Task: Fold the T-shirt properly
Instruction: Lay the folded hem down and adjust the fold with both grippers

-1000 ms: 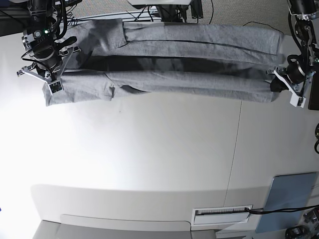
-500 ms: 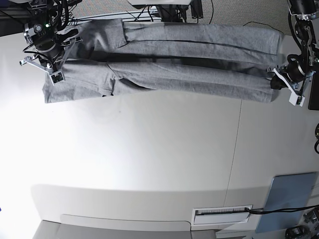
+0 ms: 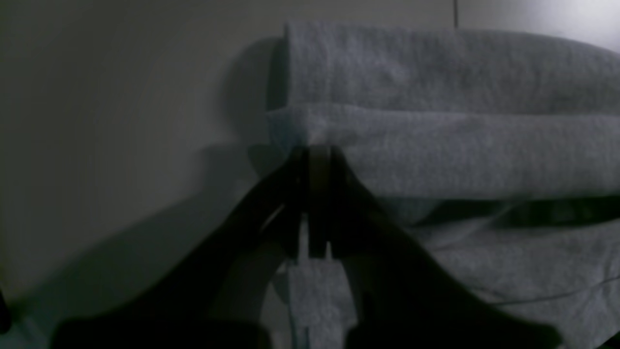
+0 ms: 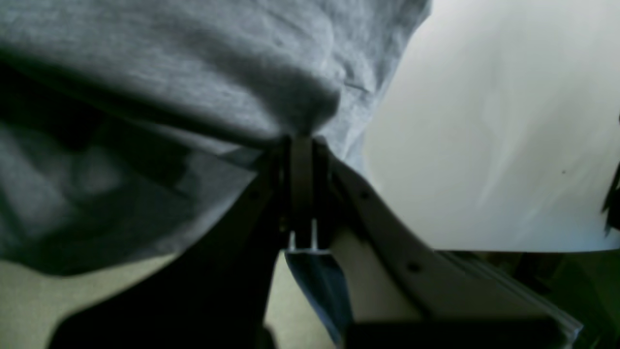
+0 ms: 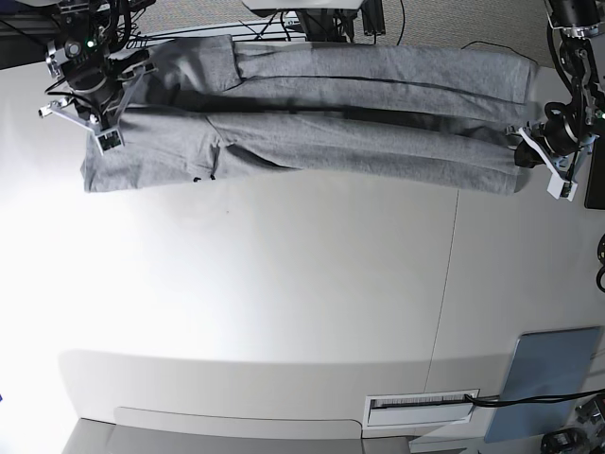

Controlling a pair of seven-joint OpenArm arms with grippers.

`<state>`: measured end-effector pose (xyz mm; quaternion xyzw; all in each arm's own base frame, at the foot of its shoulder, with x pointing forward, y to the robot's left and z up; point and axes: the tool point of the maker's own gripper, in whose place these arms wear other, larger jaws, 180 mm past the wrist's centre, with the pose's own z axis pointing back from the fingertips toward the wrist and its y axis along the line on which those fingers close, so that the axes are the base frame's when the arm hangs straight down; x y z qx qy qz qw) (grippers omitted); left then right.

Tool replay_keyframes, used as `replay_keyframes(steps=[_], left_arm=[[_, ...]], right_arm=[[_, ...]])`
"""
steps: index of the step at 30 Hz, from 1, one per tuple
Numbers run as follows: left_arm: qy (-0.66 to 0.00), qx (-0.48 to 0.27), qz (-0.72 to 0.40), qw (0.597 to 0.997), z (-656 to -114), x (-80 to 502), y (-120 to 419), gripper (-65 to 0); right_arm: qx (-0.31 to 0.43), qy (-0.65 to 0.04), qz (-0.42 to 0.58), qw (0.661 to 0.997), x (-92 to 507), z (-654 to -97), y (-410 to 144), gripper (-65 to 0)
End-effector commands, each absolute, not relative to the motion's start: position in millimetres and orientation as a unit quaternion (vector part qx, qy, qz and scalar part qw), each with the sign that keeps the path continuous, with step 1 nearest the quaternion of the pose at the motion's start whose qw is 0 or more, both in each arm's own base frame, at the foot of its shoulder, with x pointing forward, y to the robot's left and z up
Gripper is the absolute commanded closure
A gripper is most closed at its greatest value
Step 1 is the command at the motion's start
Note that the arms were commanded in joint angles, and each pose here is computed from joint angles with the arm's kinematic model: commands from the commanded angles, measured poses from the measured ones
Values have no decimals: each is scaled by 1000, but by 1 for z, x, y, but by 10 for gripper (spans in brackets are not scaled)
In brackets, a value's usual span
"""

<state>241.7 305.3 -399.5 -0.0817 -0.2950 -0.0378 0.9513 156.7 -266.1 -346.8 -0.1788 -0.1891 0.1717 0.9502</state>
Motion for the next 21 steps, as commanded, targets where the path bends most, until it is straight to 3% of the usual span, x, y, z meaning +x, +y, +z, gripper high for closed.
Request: replay_keyframes(steps=[1, 12, 21], left_arm=[[-309, -65, -45, 948, -387, 250, 315, 0], [-291, -62, -48, 954, -388, 245, 320, 0], [-282, -101, -46, 953, -371, 245, 320, 0]], right_arm=[[-197, -193, 173, 946, 158, -339, -273, 0], [-196, -197, 171, 945, 158, -339, -273, 0], [-198, -200, 158, 946, 158, -339, -274, 0]])
